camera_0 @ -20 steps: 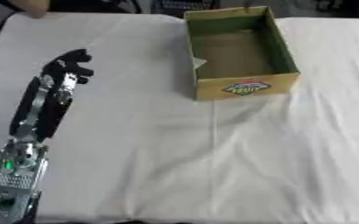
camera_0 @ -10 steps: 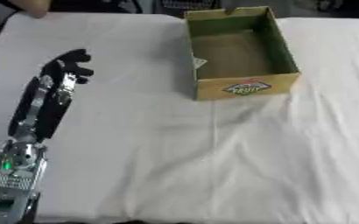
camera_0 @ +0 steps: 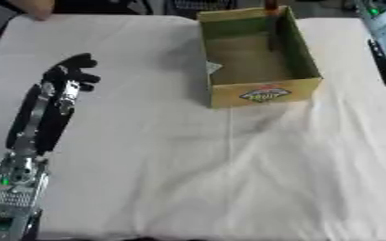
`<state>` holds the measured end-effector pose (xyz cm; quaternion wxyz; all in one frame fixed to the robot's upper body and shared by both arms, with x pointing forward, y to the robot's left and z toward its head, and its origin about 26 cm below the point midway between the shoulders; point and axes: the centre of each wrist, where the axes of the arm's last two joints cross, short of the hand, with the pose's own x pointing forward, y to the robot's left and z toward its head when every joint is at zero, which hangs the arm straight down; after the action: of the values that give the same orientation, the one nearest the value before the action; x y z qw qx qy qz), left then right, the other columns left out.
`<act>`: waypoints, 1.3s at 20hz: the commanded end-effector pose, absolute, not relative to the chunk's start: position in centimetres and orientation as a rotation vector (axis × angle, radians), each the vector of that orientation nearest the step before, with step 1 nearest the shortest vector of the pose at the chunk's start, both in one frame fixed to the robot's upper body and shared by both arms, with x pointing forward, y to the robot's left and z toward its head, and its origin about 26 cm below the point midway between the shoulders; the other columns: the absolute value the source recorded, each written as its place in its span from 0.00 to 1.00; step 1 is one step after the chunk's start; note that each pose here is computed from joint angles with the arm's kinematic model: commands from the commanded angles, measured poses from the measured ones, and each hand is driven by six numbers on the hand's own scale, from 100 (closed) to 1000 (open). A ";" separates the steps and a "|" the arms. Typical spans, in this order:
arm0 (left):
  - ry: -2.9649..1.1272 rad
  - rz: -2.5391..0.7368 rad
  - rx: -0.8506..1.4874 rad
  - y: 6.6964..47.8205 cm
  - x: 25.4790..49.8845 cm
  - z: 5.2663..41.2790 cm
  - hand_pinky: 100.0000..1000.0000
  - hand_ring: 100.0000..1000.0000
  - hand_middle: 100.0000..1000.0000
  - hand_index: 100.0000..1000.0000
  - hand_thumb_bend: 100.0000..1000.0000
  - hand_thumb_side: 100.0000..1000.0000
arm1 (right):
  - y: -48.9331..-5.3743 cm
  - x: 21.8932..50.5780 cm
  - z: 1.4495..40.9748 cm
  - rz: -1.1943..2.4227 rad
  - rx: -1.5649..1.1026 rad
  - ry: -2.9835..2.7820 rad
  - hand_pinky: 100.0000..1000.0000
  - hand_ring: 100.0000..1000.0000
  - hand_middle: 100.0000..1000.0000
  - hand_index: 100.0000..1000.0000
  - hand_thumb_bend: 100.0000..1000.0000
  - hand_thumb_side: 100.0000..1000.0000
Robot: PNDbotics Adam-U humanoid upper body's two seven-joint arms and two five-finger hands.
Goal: Pick up objects on the table and place them in the box.
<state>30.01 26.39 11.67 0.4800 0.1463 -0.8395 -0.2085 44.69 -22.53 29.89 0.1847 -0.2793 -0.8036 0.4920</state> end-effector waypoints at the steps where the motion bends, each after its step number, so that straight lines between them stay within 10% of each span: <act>1: -2.077 -0.518 0.349 26.1 30.2 12.4 0.69 0.70 0.77 0.88 0.00 1.00 | -22.3 45.6 27.8 1.546 -0.826 -2.091 0.72 0.77 0.90 0.96 0.54 0.54; 4: -2.077 -0.518 0.349 26.1 30.2 12.4 0.69 0.70 0.77 0.88 0.00 1.00 | -22.1 46.4 24.1 1.672 -0.810 -1.925 0.88 0.94 1.00 1.00 0.53 0.58; 26: -2.076 -0.517 0.355 26.2 30.2 12.5 0.69 0.71 0.78 0.89 0.00 1.00 | -23.3 47.2 18.3 1.744 -0.784 -1.729 0.88 0.93 1.00 1.00 0.49 0.57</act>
<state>30.15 26.14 11.85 0.4770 0.1424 -0.8421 -0.2076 47.16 -22.79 17.37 0.2833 -0.2802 -0.6414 0.6556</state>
